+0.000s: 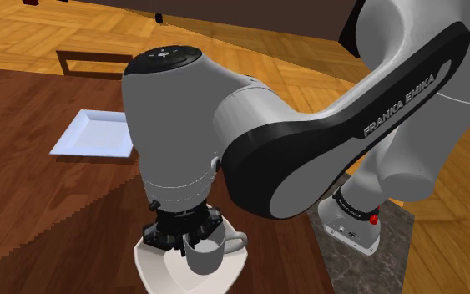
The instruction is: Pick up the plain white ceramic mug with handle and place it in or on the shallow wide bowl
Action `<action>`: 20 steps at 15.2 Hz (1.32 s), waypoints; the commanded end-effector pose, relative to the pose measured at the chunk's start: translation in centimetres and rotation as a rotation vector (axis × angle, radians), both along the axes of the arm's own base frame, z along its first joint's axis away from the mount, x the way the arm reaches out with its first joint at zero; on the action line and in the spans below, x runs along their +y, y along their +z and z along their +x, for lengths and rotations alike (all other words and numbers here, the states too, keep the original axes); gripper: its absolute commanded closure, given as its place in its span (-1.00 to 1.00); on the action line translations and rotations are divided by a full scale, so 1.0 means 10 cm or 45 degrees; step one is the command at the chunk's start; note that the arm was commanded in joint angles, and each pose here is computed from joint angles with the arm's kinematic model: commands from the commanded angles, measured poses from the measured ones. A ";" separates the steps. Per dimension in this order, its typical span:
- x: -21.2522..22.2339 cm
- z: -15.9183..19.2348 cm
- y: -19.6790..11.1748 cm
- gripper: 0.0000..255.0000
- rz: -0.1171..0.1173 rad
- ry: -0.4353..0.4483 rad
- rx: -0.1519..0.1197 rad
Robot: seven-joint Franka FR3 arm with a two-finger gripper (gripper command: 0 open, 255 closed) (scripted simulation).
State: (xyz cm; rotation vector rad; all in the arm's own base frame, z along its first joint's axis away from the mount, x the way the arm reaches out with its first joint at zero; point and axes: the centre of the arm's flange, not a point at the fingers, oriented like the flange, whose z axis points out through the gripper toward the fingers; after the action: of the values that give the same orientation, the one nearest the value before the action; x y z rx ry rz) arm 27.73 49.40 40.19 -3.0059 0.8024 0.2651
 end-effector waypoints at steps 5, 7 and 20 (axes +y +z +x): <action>0.00 0.00 -0.01 1.00 0.000 0.000 0.000; 0.00 0.00 -0.01 -1.00 0.000 0.000 0.000; -0.03 0.08 0.48 -1.00 0.000 0.000 0.000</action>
State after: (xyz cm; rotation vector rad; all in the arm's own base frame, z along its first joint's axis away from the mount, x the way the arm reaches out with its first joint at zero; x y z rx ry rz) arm 28.50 49.05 44.99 -3.0054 0.8023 0.2645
